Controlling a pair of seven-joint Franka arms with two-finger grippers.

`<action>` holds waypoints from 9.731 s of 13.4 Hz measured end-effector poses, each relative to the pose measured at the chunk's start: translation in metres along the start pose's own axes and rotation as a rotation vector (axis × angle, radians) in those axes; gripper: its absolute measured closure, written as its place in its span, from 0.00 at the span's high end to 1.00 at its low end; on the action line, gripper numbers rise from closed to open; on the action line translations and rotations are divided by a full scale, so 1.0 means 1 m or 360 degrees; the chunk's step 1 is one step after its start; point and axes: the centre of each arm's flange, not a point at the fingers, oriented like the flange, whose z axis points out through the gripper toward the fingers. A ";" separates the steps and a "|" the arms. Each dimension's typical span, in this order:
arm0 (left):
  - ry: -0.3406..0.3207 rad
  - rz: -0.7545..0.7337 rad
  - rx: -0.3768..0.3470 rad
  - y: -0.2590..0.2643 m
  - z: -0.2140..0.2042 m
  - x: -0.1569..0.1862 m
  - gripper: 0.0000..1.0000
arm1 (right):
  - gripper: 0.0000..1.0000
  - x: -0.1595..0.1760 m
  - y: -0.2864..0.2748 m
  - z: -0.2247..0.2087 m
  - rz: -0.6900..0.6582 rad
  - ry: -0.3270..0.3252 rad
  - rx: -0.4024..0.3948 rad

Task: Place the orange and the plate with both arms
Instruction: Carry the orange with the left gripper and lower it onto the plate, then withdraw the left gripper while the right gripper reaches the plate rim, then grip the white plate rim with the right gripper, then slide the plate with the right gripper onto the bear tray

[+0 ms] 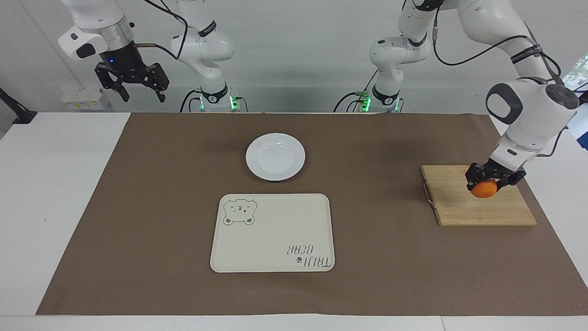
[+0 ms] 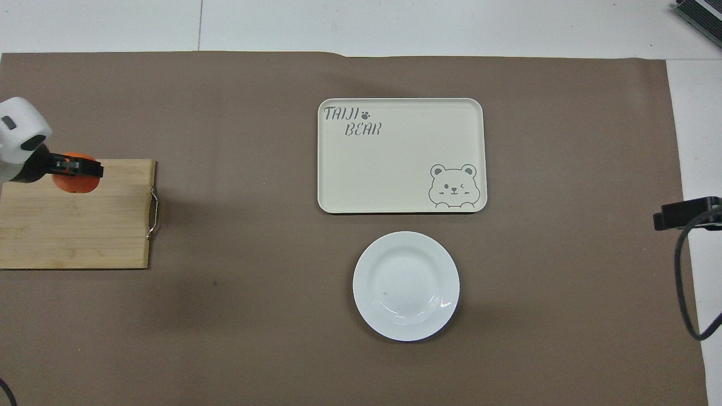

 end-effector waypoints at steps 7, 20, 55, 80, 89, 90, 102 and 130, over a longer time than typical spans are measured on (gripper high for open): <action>0.0116 -0.0190 -0.0129 0.281 -0.002 -0.002 0.78 | 1.00 -0.002 0.000 -0.001 0.0000 0.0004 0.0001; 0.0118 -0.0018 -0.0326 0.508 0.050 -0.094 0.78 | 1.00 -0.003 0.001 0.001 0.0002 -0.0003 0.0001; -0.0005 -0.0002 0.0071 0.071 -0.185 -0.041 1.00 | 1.00 -0.105 0.017 0.250 -0.0260 -0.0027 0.1143; -0.0167 -0.0058 0.0049 0.053 -0.203 -0.025 1.00 | 0.98 -0.088 -0.092 0.416 -0.0216 -0.0033 0.1454; -0.0167 -0.0055 0.0048 0.054 -0.203 -0.025 1.00 | 0.44 -0.091 -0.105 0.416 -0.0166 -0.0029 0.1509; -0.0167 -0.0055 0.0048 0.054 -0.203 -0.026 1.00 | 0.32 -0.092 -0.106 0.417 -0.0160 -0.0036 0.1511; -0.0168 -0.0055 0.0048 0.054 -0.203 -0.026 1.00 | 0.04 -0.093 -0.114 0.416 -0.0030 -0.0033 0.1627; -0.0168 -0.0055 0.0048 0.054 -0.203 -0.026 1.00 | 0.04 0.113 -0.116 0.321 0.0291 0.0018 0.1686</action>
